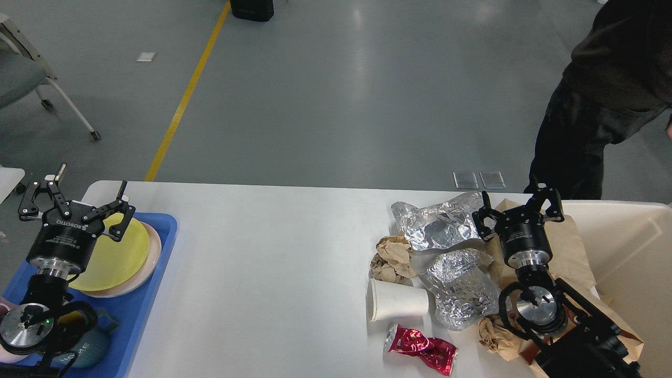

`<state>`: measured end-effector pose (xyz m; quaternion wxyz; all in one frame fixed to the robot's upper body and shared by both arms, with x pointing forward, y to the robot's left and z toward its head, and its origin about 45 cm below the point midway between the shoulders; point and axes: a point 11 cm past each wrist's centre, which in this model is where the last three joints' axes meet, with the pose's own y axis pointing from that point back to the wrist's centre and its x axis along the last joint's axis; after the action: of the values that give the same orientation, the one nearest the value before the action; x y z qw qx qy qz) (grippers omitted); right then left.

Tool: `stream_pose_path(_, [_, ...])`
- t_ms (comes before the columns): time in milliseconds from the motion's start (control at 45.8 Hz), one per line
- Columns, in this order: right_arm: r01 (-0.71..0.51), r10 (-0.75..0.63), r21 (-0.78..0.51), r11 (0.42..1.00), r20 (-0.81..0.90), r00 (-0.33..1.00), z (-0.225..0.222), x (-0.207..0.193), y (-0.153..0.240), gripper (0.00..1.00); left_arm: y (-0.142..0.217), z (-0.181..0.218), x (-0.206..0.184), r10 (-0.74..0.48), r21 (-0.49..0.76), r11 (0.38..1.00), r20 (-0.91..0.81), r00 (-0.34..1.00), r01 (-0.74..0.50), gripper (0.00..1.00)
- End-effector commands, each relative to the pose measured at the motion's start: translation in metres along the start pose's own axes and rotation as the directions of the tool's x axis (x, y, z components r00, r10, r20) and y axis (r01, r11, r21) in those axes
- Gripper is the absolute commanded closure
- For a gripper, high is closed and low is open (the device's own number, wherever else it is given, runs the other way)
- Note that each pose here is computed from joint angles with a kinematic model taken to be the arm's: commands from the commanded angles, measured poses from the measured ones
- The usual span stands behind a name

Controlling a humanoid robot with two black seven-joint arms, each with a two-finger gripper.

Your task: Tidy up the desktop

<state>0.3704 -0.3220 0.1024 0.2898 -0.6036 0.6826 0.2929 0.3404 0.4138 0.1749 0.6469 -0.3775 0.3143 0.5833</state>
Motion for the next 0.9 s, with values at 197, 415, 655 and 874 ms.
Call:
stream_pose_path(197, [0.001,-0.001,0.001,1.000,0.000,1.000,0.000,-0.001,0.000,0.00,0.007,-0.073,0.008,0.020,0.095,0.995,-0.099,0.995,-0.010,0.03])
stream_pose_path(415, [0.001,-0.001,0.001,1.000,0.000,1.000,0.000,-0.001,0.000,0.00,0.004,-0.087,0.014,0.039,0.116,0.993,-0.081,0.996,-0.030,0.03])
stream_pose_path(655, [0.001,-0.001,0.001,1.000,0.000,1.000,0.000,-0.001,0.000,0.00,-0.009,-0.098,0.015,0.054,0.091,0.995,-0.134,0.989,-0.042,0.03])
stream_pose_path(874, [0.001,-0.001,0.001,1.000,0.000,1.000,0.000,-0.001,0.000,0.00,-0.010,-0.100,0.012,0.012,0.084,0.996,-0.131,0.991,-0.001,0.03])
